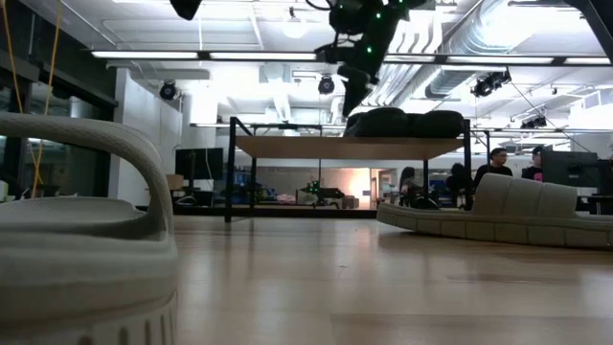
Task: Pick and place slides into the shelf
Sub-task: Put the black slide on the shelf, then put the right gray slide on the shelf
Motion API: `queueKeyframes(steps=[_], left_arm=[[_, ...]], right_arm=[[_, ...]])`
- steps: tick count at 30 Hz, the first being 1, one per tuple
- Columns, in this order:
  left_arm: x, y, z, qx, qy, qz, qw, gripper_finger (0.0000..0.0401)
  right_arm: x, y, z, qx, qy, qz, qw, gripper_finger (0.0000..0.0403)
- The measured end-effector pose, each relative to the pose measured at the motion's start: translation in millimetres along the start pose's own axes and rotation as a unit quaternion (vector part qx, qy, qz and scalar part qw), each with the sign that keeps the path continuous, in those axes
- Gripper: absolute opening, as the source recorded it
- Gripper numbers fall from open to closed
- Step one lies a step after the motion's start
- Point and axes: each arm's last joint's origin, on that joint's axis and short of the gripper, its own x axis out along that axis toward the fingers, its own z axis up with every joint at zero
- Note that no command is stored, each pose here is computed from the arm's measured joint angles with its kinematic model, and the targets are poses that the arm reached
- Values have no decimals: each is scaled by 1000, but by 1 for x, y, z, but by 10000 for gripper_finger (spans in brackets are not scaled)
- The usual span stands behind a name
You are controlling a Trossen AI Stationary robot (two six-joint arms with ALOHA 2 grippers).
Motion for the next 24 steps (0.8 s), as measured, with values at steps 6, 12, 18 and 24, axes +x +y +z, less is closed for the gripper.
queueKeyframes(steps=[6,12,18,24], left_arm=[[0,0,0,0,0,0,1000,1],[0,0,0,0,0,0,1000,1],[0,0,0,0,0,0,1000,1],[0,0,0,0,2,0,1000,1]], right_arm=[[-4,4,3,-5,-6,5,1000,0],[-4,8,8,-5,-43,57,997,0],[-6,16,19,-19,-105,112,988,0],[-7,21,21,-31,-119,145,982,0]])
